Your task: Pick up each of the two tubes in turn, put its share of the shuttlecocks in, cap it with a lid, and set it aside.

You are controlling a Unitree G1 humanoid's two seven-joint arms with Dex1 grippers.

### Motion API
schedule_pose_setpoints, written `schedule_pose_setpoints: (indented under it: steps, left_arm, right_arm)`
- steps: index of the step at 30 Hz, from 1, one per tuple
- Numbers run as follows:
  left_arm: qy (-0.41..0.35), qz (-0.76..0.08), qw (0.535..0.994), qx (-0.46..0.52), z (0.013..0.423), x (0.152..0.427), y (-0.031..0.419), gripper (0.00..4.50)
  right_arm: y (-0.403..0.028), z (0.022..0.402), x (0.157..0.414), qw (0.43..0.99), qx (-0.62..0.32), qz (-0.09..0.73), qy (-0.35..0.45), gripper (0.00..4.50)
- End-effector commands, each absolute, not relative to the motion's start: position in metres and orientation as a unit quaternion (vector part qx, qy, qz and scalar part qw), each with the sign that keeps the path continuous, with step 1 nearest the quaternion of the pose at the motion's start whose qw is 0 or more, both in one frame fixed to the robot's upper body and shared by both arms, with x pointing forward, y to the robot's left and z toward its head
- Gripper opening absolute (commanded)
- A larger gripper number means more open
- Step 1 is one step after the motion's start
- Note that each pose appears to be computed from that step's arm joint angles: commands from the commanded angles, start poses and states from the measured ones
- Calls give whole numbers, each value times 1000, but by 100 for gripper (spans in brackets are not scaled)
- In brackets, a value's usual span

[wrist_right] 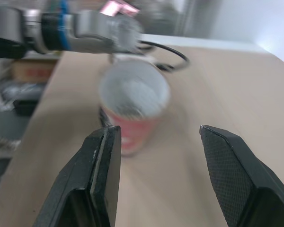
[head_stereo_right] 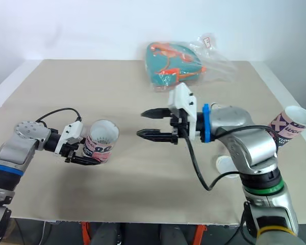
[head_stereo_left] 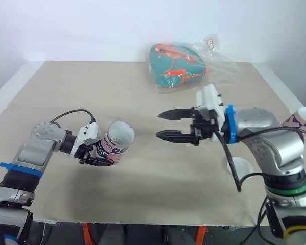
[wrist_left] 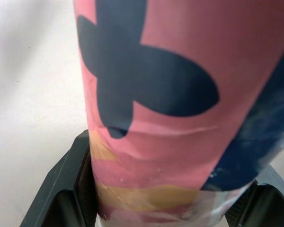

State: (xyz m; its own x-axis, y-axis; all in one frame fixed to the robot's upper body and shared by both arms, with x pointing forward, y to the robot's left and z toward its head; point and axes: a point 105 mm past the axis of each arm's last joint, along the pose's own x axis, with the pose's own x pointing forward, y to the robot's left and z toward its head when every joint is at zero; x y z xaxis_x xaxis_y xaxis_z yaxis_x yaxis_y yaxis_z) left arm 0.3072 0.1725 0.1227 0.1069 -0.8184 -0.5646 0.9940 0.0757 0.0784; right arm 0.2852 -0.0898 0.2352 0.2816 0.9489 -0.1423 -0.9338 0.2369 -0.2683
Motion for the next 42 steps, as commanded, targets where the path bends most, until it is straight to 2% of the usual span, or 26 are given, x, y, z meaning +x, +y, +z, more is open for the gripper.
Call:
schedule_pose_setpoints:
  steps: [1, 4, 14, 22, 42]
  left_arm:
    - [225, -656, 686, 219, 102, 299, 167, 278]
    - [226, -656, 687, 217, 101, 298, 167, 278]
    - [223, -655, 688, 218, 101, 298, 166, 278]
    - [221, -655, 689, 218, 101, 298, 165, 278]
    - [223, -654, 688, 221, 102, 298, 167, 278]
  right_arm:
    - [-129, 228, 307, 860, -144, 488, -18, 289]
    - [-186, 191, 336, 937, -126, 326, 25, 289]
    - [-262, 156, 372, 990, -75, 104, 59, 289]
    - [-267, 143, 394, 989, -87, 87, 77, 289]
    - [-276, 138, 441, 989, -103, 36, 95, 289]
